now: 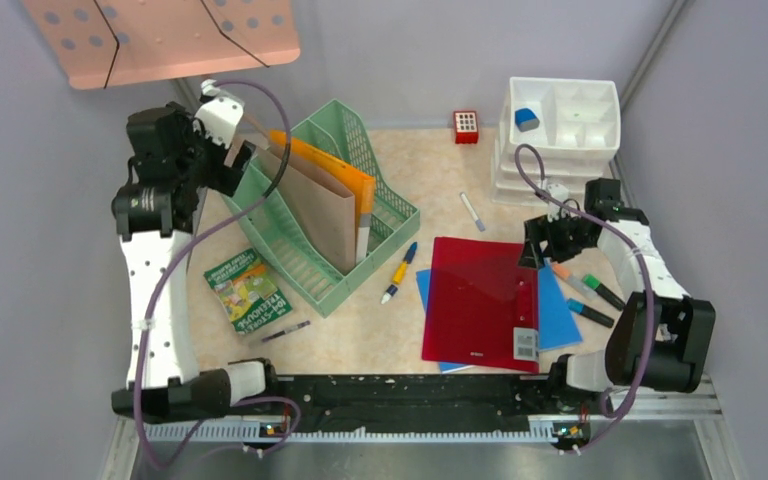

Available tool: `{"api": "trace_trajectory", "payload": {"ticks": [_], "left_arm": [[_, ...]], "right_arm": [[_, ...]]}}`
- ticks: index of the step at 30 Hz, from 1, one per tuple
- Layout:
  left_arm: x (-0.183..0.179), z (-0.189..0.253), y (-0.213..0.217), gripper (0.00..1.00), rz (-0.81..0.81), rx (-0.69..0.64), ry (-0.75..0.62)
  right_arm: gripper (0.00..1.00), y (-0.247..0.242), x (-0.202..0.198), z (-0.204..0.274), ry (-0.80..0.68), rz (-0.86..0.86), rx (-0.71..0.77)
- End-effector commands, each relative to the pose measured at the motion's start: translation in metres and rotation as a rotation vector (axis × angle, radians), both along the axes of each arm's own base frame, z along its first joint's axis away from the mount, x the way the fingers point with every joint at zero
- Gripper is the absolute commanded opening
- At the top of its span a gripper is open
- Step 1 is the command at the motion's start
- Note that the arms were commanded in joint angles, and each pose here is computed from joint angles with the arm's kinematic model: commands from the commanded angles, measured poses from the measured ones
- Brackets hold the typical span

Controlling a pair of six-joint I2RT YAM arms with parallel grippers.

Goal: Organize the desk
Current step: Move the storage box to the center of the board, then pick up the folder from the center of the board.

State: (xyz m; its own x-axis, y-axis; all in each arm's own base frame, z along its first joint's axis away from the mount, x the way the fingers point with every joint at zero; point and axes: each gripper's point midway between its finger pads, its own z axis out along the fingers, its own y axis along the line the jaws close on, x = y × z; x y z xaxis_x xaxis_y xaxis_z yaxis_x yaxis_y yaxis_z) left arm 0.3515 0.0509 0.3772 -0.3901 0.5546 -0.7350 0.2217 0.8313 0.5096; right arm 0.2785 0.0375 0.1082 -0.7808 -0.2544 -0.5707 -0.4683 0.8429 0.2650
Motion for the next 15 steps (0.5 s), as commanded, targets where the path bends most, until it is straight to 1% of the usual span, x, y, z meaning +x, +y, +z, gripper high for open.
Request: {"api": "trace_trajectory", "payload": {"ticks": [1, 6, 9, 11, 15], "left_arm": [[-0.046, 0.043, -0.041, 0.98, -0.091, -0.144, -0.122], [-0.103, 0.026, -0.111, 0.99, -0.318, -0.246, -0.002], [-0.143, 0.017, -0.15, 0.98, -0.514, -0.282, 0.067], [-0.159, 0.013, -0.168, 0.98, -0.603, -0.318, 0.097], [-0.169, -0.012, -0.193, 0.98, -0.711, -0.369, 0.213]], "right_arm": [[0.78, -0.008, -0.006, -0.007, 0.036, 0.035, -0.003], [0.77, -0.022, -0.015, -0.021, 0.11, 0.035, -0.021], [0.77, -0.031, -0.021, -0.032, 0.155, 0.032, -0.021], [0.77, -0.035, -0.026, -0.04, 0.187, 0.031, -0.017], [0.77, -0.037, -0.03, -0.048, 0.227, 0.022, 0.004]]}}
